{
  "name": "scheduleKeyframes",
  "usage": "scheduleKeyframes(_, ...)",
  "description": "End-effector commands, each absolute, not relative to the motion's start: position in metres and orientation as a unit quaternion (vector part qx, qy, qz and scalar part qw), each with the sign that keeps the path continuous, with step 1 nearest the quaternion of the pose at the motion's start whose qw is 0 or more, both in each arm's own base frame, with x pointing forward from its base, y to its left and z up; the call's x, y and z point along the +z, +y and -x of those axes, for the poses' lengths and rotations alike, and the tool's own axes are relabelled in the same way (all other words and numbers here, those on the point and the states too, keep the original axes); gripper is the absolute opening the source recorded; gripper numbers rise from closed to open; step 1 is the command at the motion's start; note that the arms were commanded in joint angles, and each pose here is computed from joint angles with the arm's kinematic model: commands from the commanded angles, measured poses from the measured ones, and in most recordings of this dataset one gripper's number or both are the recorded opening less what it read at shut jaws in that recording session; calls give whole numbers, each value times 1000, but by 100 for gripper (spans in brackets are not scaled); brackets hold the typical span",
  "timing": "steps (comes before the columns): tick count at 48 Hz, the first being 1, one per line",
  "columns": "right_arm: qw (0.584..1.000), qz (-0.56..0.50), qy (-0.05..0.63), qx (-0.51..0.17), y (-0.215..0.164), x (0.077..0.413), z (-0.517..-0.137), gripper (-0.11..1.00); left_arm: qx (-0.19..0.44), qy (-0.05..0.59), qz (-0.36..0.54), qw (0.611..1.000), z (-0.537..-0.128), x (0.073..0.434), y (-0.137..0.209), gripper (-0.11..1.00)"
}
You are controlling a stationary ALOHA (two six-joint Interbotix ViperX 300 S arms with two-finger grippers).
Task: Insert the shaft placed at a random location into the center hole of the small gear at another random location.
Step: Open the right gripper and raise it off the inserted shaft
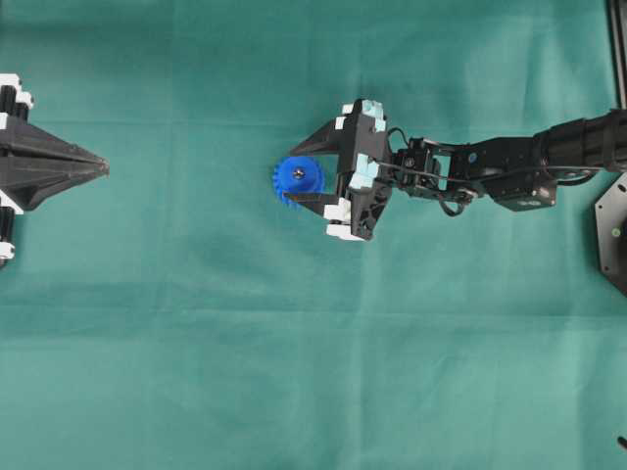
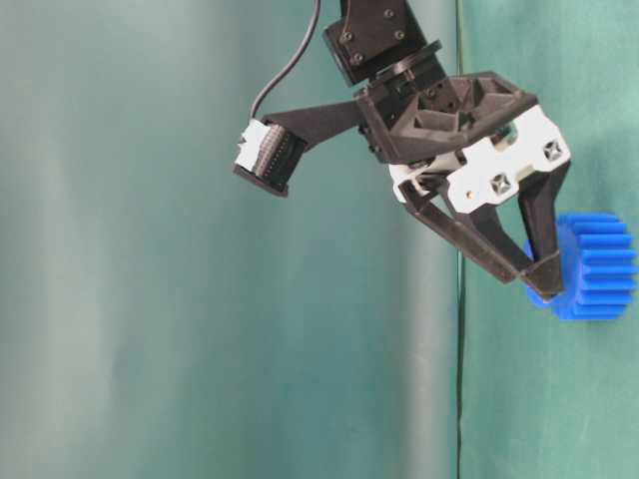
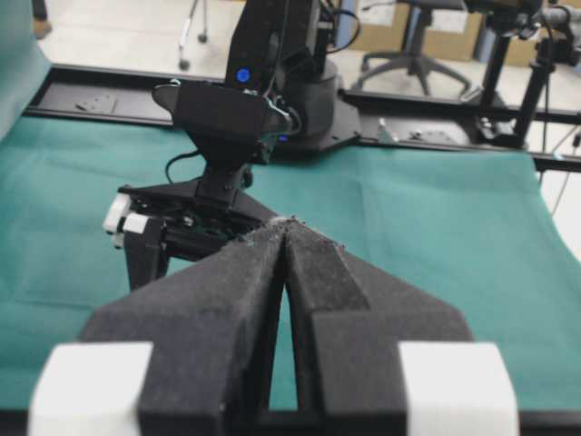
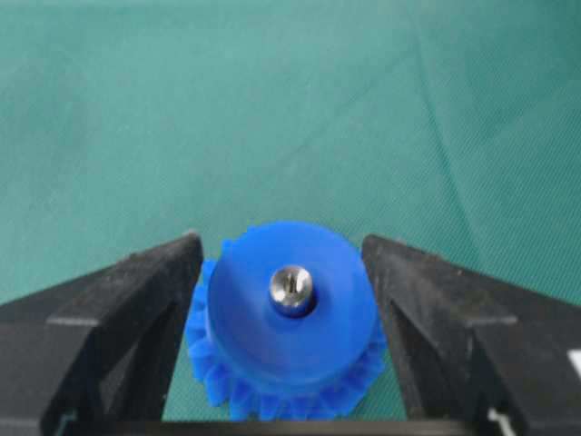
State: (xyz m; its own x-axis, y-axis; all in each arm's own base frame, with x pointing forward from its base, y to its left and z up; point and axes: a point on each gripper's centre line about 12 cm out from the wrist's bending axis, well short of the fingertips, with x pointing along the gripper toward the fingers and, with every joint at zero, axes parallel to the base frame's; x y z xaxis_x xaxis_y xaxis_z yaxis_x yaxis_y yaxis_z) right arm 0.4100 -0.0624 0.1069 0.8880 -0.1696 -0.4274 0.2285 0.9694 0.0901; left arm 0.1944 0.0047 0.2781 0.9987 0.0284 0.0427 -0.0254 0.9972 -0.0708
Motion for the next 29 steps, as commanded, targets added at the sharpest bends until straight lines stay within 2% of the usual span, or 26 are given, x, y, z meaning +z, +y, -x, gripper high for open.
scheduleKeyframes(1, 977, -68, 176, -100, -62, 136, -416, 72, 14, -27, 36, 999, -196, 282, 5, -1)
scheduleKeyframes(12, 983, -59, 147, -93, -60, 171, -410, 72, 14, -26, 36, 999, -196, 282, 5, -1)
scheduleKeyframes(29, 982, -61, 153, -87, -54, 174, -401, 72, 14, -26, 36, 999, -196, 282, 5, -1)
